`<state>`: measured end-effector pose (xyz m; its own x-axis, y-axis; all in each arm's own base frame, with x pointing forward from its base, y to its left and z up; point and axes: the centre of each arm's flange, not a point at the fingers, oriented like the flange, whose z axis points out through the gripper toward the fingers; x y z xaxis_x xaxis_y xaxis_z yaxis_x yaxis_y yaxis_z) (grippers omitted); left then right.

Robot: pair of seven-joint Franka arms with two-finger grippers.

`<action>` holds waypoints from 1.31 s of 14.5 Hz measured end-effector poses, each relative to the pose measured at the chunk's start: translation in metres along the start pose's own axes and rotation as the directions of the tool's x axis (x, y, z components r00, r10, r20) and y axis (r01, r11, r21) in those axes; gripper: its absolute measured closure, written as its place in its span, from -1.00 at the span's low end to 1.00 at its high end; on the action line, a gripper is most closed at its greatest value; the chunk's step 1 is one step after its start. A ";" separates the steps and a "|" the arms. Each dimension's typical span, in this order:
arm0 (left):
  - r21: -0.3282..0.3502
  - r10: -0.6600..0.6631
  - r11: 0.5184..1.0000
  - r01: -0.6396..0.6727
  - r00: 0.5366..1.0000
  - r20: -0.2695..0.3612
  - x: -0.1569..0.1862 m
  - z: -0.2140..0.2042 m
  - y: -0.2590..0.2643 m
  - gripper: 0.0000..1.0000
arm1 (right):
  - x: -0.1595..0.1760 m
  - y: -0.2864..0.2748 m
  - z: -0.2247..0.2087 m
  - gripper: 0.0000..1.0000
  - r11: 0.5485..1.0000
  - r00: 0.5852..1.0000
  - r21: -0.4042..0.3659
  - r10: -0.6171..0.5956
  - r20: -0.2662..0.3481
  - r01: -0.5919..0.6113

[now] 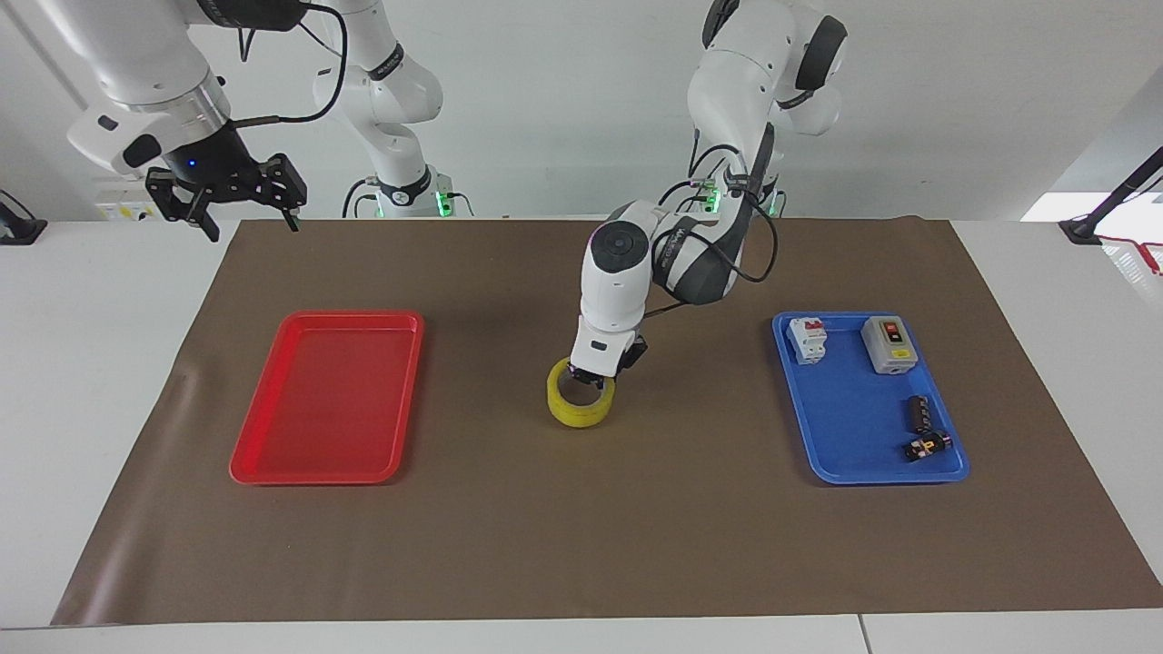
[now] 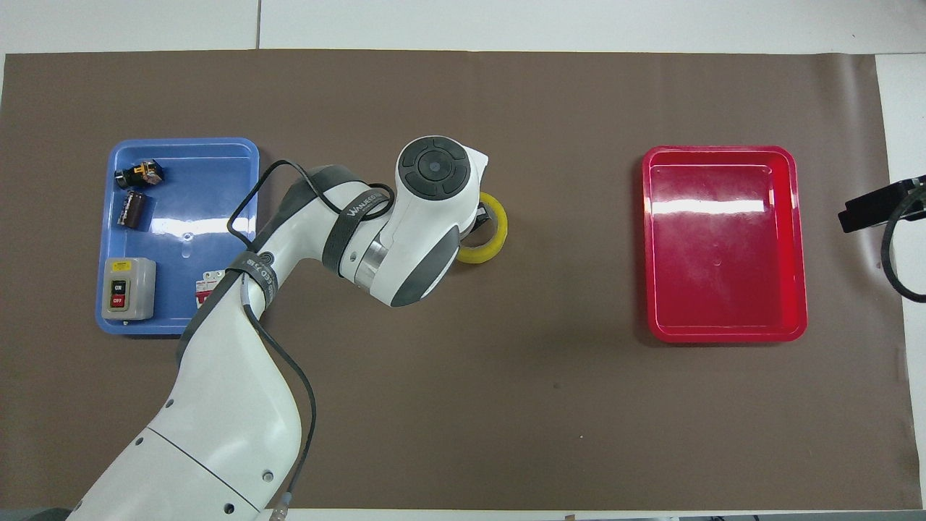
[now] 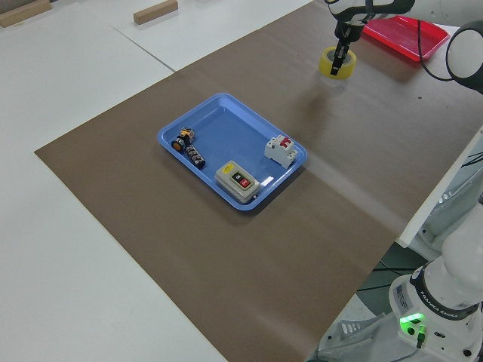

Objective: Place and move tape with both arms

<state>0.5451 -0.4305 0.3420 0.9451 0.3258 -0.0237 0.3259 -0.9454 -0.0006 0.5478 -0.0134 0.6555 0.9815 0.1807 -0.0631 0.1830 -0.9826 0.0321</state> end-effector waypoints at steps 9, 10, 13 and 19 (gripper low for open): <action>-0.007 -0.007 1.000 0.007 1.000 -0.005 0.001 0.020 -0.007 0.49 | -0.001 0.004 0.000 -1.00 1.000 1.000 0.000 0.007 0.000 -0.007; -0.009 -0.007 1.000 0.007 1.000 -0.006 0.001 0.018 -0.007 0.48 | -0.001 0.003 0.000 -1.00 1.000 1.000 0.000 0.006 0.000 -0.006; 0.000 -0.013 1.000 0.013 1.000 -0.004 0.006 0.000 -0.007 0.00 | 0.000 0.001 0.000 -1.00 1.000 1.000 0.001 0.003 0.000 -0.003; 0.047 -0.024 0.999 0.023 1.000 0.002 0.081 -0.135 -0.116 -1.00 | 0.004 -0.004 0.003 -1.00 1.000 1.000 -0.003 -0.009 -0.018 0.009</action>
<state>0.5867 -0.2938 0.4754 0.9371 0.3480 -0.0261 0.3465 -0.9368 -0.0486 0.5509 -0.0087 0.6521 0.9807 0.1902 -0.0459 0.1918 -0.9808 0.0343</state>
